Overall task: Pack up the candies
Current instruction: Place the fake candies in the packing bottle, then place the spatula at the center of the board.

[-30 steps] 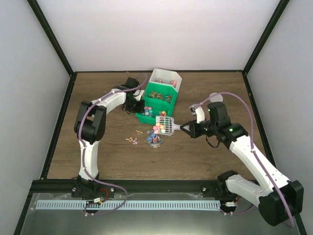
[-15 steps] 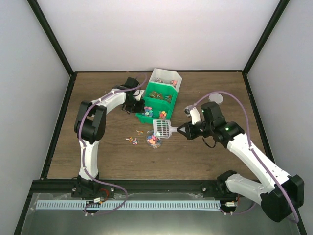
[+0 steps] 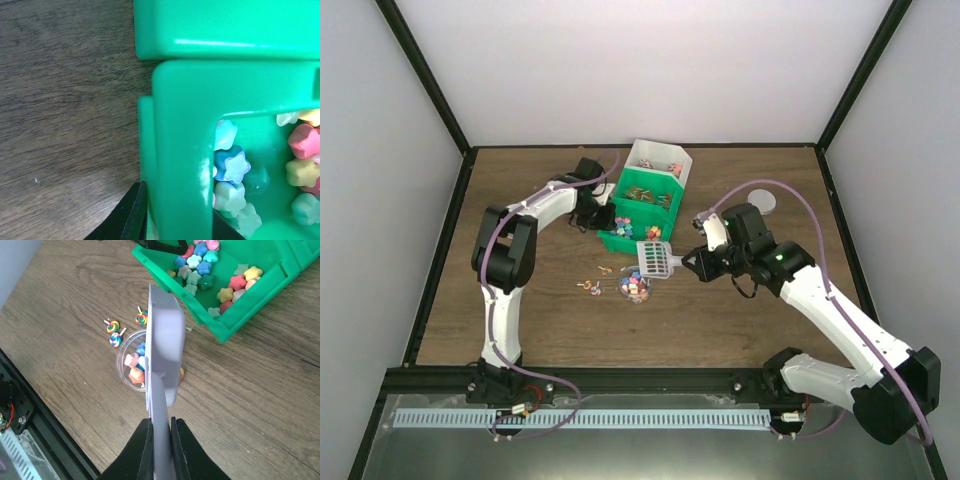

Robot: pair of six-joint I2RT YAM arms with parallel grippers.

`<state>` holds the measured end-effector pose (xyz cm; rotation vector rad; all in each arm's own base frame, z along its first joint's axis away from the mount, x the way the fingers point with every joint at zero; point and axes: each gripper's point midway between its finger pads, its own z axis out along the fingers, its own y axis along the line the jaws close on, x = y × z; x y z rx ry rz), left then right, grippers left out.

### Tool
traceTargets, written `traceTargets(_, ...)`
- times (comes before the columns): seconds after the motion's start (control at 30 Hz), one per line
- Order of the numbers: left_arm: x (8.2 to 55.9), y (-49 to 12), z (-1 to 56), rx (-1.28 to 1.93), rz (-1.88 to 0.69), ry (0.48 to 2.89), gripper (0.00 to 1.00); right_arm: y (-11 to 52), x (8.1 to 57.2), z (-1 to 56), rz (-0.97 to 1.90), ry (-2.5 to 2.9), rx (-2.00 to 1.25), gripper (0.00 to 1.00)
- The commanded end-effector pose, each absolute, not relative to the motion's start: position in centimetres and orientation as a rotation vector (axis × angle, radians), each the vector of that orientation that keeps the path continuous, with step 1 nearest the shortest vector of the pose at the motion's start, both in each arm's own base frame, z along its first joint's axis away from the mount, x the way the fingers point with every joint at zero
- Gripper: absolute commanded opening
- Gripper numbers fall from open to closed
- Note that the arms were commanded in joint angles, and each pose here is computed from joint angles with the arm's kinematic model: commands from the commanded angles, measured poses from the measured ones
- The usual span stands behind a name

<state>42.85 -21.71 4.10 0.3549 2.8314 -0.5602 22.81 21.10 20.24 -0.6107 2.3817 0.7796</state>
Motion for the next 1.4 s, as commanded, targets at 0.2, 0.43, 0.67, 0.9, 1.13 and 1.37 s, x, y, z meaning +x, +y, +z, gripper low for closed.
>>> traceTargets(0.2, 43.5, -22.9, 5.5, 0.342, -0.67, 2.78, 0.22, 20.6, 25.8, 23.8, 0.766, 2.29, -0.396, 0.01)
traceTargets(0.43, 43.5, -22.8, 6.6, 0.353, -0.651, 2.762, 0.25, 16.9, 29.7, 24.7, 0.91, 2.217, -0.103, 0.01)
traceTargets(0.67, 43.6, -22.6, 8.0, 0.359, -0.63, 2.74, 0.29, 12.7, 32.4, 23.5, 1.003, 2.172, 0.215, 0.01)
traceTargets(0.9, 43.5, -22.3, 8.7, 0.37, -0.607, 2.734, 0.38, 9.1, 33.5, 17.1, 1.016, 2.209, 0.6, 0.01)
traceTargets(1.13, 43.7, -21.0, 9.6, 0.362, -0.499, 2.726, 0.6, 8.2, 33.5, 12.0, 0.973, 2.281, 0.745, 0.2)
traceTargets(1.37, 44.8, -16.7, 12.1, 0.253, -0.17, 2.676, 0.68, 7.4, 32.5, 9.4, 0.865, 2.379, 0.769, 0.48)
